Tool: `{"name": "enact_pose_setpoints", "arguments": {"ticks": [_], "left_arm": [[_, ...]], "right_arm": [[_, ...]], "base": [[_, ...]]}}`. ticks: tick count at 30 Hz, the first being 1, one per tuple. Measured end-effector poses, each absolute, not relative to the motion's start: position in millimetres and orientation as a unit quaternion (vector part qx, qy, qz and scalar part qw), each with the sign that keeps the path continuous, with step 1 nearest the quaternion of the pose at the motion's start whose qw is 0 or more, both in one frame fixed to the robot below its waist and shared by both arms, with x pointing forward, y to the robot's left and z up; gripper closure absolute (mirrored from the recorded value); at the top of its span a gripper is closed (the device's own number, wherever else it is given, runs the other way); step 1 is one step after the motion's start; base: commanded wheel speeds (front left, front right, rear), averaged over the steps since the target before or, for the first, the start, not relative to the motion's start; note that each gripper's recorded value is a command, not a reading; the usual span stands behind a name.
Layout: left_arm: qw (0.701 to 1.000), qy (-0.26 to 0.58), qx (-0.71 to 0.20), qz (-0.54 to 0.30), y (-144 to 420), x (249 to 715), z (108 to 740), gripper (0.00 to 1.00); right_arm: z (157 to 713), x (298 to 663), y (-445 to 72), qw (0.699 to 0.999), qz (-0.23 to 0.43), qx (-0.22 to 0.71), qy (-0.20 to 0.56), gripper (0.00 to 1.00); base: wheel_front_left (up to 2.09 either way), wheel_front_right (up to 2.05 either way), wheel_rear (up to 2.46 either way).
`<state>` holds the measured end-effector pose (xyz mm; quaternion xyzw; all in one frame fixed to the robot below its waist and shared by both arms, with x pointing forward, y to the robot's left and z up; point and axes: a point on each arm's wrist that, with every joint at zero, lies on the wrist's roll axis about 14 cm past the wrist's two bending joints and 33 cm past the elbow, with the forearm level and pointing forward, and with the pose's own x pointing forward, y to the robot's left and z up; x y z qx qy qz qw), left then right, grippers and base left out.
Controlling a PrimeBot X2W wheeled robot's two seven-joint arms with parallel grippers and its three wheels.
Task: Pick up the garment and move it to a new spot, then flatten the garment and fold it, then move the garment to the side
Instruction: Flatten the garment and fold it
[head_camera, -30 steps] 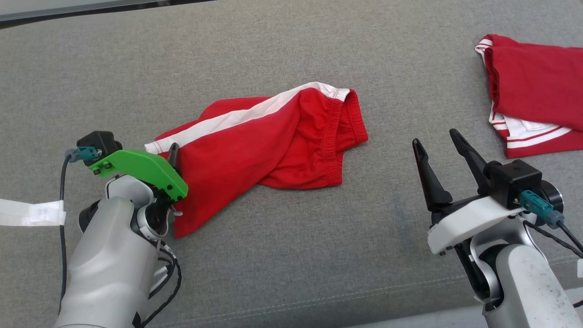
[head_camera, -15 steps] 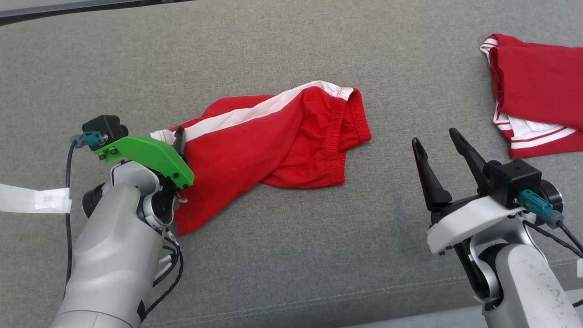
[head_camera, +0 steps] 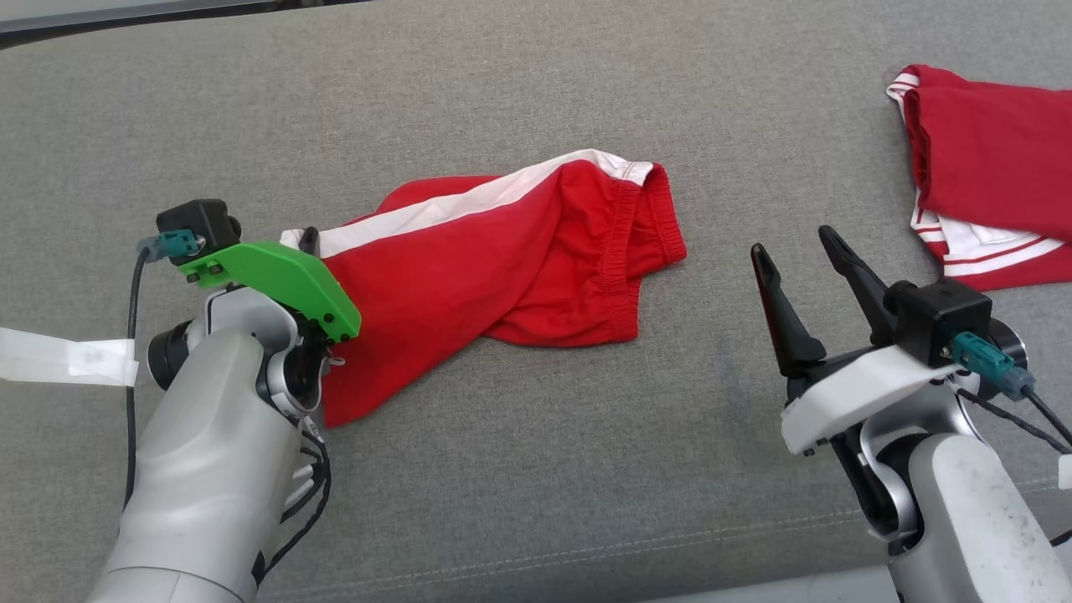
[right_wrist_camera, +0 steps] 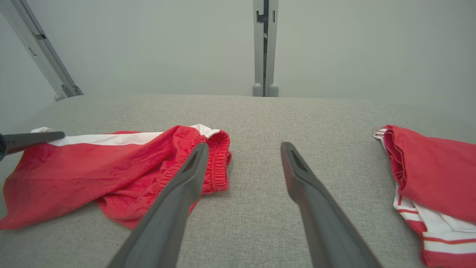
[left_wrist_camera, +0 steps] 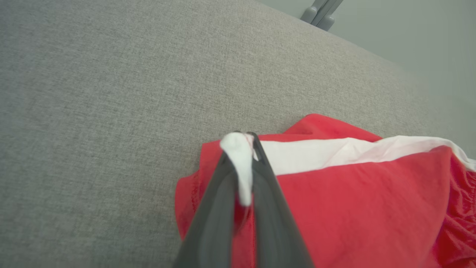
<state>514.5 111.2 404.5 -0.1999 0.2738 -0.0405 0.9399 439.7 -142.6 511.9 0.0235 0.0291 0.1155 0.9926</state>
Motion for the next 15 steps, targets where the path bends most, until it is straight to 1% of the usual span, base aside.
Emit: {"name": "enact_pose_setpoints", "arguments": {"ticks": [4,10,15], "left_arm": [[0.947,0.248,-0.198,-0.051,109.6,514.1,414.3,1.00],[0.950,0.240,-0.191,-0.058,105.4,499.7,409.4,1.00],[0.952,0.233,-0.193,-0.055,105.4,494.5,409.4,1.00]], "right_arm": [[515.2,455.8,-141.8,0.991,0.120,0.037,0.040,0.00],[505.9,486.1,-124.0,0.984,0.148,0.058,0.085,0.00],[490.2,505.5,-105.4,0.970,0.159,0.129,0.130,0.00]], "base": [[0.00,0.00,0.00],[0.00,0.00,0.00],[0.00,0.00,0.00]]}}
